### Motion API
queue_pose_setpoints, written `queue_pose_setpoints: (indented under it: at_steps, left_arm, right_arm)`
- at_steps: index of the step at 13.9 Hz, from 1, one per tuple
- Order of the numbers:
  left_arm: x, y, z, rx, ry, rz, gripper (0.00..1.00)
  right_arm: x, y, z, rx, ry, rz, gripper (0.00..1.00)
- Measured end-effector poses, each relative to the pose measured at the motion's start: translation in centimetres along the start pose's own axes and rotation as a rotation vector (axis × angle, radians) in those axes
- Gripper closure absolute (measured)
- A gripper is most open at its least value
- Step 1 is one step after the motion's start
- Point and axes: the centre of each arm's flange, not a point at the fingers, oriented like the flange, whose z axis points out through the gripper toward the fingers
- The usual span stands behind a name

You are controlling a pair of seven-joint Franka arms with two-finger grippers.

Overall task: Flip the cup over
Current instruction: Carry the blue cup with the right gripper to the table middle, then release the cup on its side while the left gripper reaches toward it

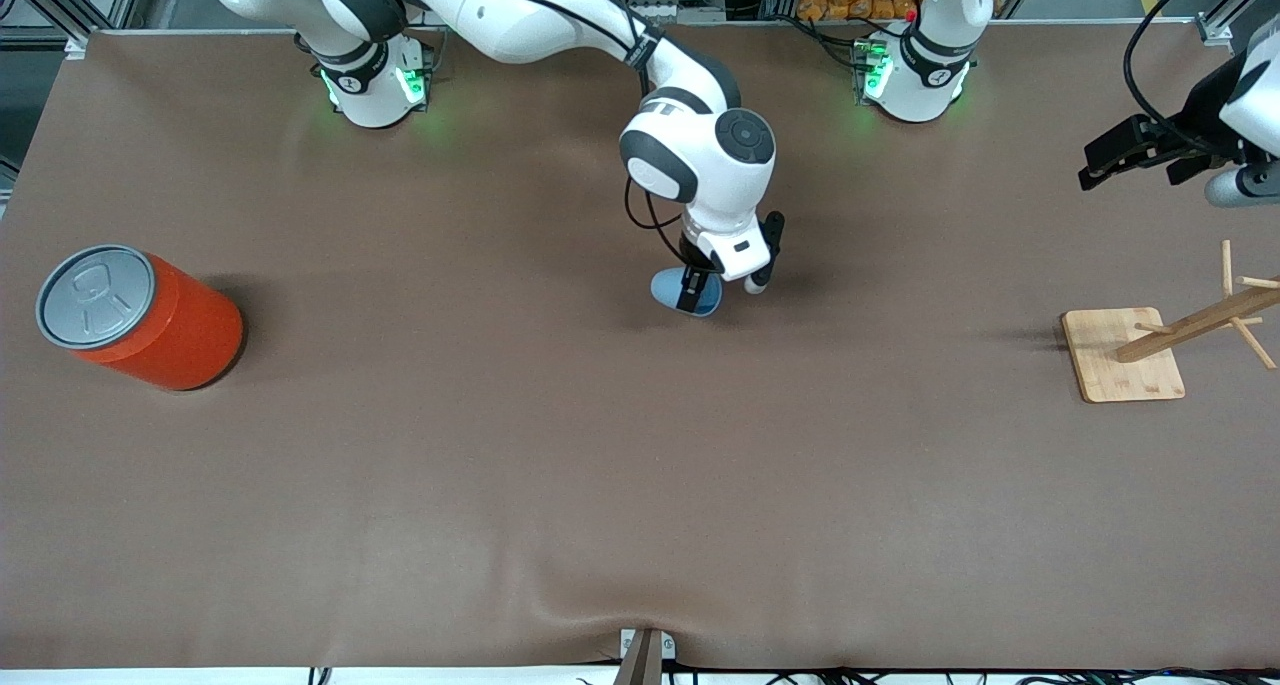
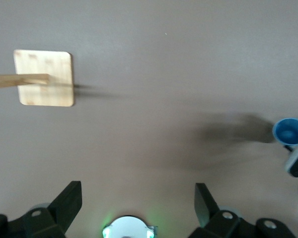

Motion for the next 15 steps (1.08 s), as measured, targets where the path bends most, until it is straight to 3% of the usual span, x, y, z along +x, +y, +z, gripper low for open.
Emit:
queue_pose_setpoints:
  at_steps: [7,8,12,15]
  left_arm:
    - [2.0,-1.3,3.4,-0.057,-0.069,-0.031,0.0]
    - [2.1,-1.3,3.6,-0.057,-0.073,-0.033,0.0]
    - [2.2,-1.1,5.6,-0.089,-0.114,-0.037,0.0]
    - [2.6,-0.5,9.1,-0.165,-0.152,-0.05,0.0]
  right_arm:
    - [1.1,-1.9,1.3,-0.017,0.025,0.061,0.2]
    - [1.2,-1.9,1.3,-0.018,0.032,0.08,0.25]
    - [1.6,-2.0,1.7,-0.022,0.06,0.102,0.75]
    - [1.7,-2.2,1.6,-0.022,0.062,0.107,0.78]
